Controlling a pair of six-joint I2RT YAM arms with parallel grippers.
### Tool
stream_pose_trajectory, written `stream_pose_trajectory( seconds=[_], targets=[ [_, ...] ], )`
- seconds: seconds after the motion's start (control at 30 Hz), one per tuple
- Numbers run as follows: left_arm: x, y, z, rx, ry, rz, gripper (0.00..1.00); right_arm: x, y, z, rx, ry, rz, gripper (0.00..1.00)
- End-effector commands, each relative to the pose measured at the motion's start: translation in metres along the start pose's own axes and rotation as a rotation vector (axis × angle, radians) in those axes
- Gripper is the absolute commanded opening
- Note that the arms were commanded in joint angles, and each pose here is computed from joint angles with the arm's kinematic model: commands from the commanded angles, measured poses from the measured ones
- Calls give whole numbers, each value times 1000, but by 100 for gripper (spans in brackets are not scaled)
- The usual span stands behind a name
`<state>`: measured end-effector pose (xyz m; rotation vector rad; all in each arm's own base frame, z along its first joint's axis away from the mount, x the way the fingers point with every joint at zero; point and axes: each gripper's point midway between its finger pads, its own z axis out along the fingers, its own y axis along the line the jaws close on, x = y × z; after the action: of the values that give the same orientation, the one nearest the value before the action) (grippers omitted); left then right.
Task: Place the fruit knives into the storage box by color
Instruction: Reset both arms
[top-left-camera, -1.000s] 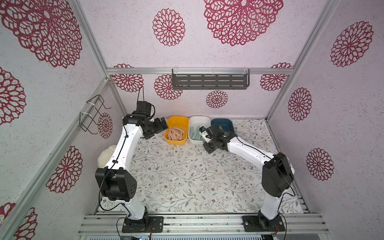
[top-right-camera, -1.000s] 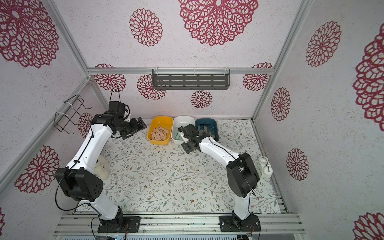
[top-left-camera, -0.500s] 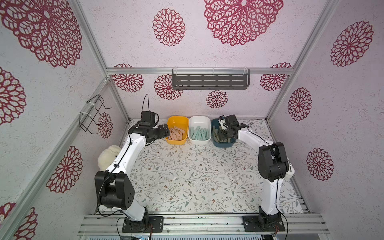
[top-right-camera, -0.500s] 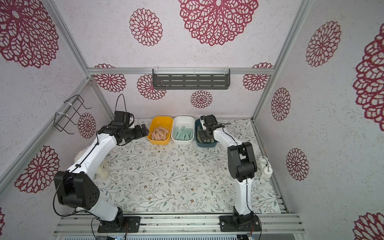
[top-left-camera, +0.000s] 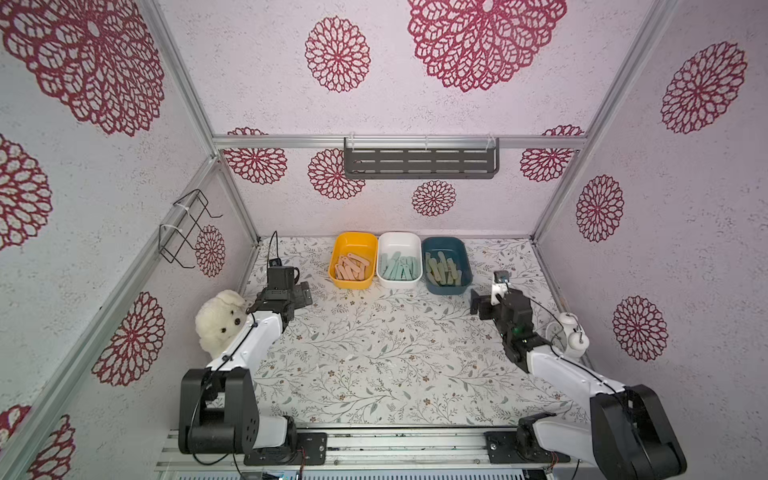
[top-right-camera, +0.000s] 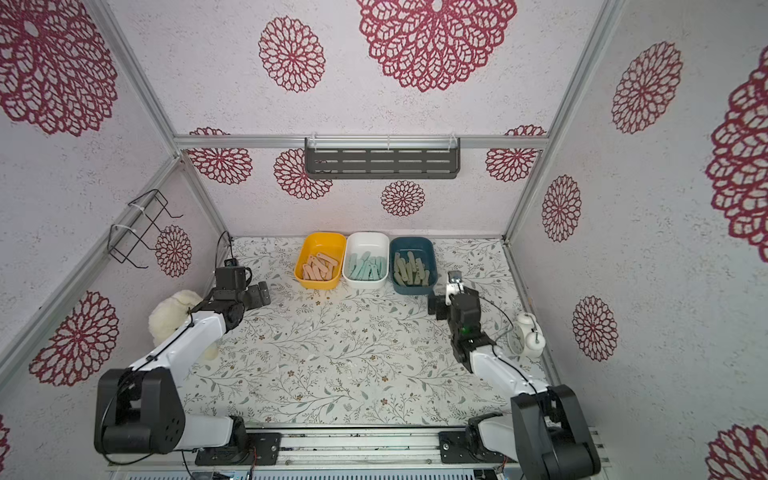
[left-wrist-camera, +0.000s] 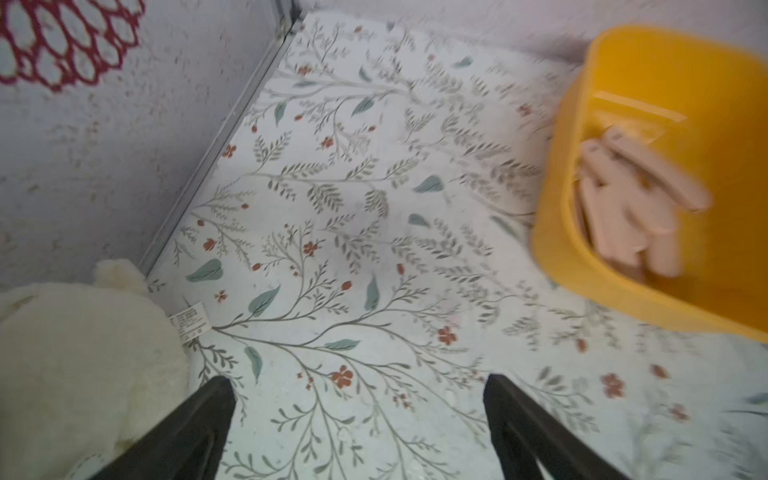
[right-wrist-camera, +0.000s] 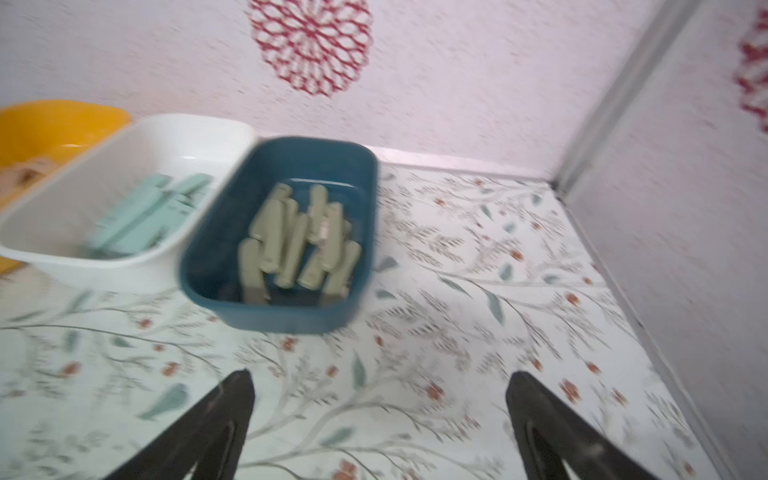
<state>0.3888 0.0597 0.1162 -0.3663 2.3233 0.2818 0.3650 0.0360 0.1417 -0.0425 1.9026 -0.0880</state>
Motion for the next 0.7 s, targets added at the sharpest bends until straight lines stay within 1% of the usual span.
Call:
stream_pose_trajectory(
  seconds=[0.0, 0.03, 0.07, 0.1, 0.13, 0.17, 0.2, 0.23, 0.27, 0.3, 0.33, 0.37, 0.4, 0.43, 0.47, 0.5, 0.53, 0.57, 0.6, 0.63, 0.67],
  targets=[
    [-21, 1, 5, 53, -168, 48, 97, -17, -21, -3, 77, -155, 16, 99],
    [-24, -1, 4, 100, -230, 36, 97, -8, -23, -3, 86, -151, 29, 99],
    [-30, 0, 3, 137, -326, 4, 97, 3, -30, -3, 101, -153, 62, 99],
    [-33, -2, 2, 196, -414, 1, 97, 3, -32, -2, 95, -175, 78, 99],
    [-30, -1, 10, 227, -420, -12, 97, 2, -32, -1, 83, -183, 83, 99],
    [-24, 3, 21, 227, -422, -48, 98, -7, -34, -4, 85, -250, 64, 99],
    [-29, 5, 18, 228, -450, -55, 97, -6, -36, -1, 81, -266, 70, 99],
    [-24, 5, 22, 227, -395, -52, 97, 5, -38, 7, 71, -237, 87, 99],
    [-26, 6, 22, 226, -411, -55, 97, 7, -37, 10, 50, -264, 86, 99],
    [-27, 7, 19, 239, -440, -65, 97, 12, -37, 7, 44, -241, 91, 99],
    [-24, 9, 17, 241, -440, -81, 97, 11, -39, 7, 40, -250, 99, 99],
    [-10, 8, 17, 211, -431, -65, 97, 8, -39, 4, 51, -273, 94, 99],
    [-16, 9, 10, 190, -535, -64, 97, 10, -38, 2, 62, -259, 85, 99],
    [-16, 13, 11, 168, -558, -77, 97, 8, -34, -4, 50, -287, 69, 99],
    [-11, 14, 18, 153, -475, -81, 97, 4, -26, -13, 16, -342, 40, 99],
    [-13, 13, 18, 153, -459, -78, 97, 7, -17, -11, -14, -325, -1, 99],
    [-15, 11, 19, 148, -488, -65, 97, 11, -9, 9, -31, -243, -22, 99],
    [-17, 10, 19, 143, -502, -62, 97, 9, -13, 12, -64, -248, 6, 99],
    [-15, 10, 20, 147, -474, -63, 97, 11, -13, 14, -54, -228, 3, 99],
    [-13, 9, 21, 148, -458, -63, 97, 9, -13, 13, -54, -243, 4, 99],
    [-14, 10, 20, 146, -473, -60, 97, 12, -14, 13, -53, -231, 6, 99]
  ],
)
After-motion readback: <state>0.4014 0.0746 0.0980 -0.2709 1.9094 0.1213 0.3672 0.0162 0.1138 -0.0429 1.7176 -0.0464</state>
